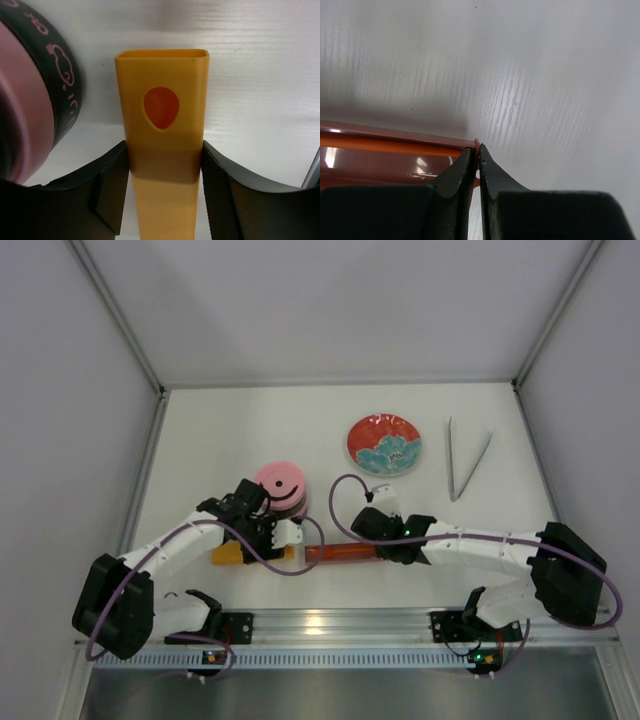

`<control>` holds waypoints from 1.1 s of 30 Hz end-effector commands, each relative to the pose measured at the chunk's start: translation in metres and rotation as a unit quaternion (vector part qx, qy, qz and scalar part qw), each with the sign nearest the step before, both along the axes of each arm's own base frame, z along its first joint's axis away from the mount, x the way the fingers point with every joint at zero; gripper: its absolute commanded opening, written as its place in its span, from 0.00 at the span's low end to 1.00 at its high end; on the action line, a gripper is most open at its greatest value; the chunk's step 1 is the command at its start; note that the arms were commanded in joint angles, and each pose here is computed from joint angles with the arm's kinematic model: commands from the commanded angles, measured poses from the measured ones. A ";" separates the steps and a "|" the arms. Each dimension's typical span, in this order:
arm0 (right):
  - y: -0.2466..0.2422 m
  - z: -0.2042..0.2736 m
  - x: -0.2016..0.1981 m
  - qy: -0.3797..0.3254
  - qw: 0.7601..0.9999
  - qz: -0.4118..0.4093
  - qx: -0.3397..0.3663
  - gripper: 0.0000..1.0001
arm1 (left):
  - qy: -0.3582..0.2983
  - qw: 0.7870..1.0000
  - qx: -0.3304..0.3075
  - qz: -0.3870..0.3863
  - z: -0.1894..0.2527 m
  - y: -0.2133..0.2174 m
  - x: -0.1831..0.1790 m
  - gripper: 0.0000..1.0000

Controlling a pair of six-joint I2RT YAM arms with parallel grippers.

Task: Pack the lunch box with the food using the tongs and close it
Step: Close the cover of the utensil box.

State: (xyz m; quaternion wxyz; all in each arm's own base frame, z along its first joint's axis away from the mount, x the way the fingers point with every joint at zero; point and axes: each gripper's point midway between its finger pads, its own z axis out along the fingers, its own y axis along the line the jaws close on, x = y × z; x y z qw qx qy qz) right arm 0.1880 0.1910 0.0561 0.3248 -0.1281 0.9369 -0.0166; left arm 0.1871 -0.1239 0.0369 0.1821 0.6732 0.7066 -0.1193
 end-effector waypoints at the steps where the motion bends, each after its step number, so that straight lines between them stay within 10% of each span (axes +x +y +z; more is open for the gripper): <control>1: 0.028 0.015 0.018 -0.037 0.998 -0.024 0.044 0.00 | -0.001 0.999 -0.018 -0.027 -0.004 -0.012 -0.006 0.06; 33: 0.030 -0.010 0.008 -0.023 0.999 -0.031 0.008 0.00 | -0.009 0.999 -0.030 -0.034 -0.006 -0.030 -0.006 0.04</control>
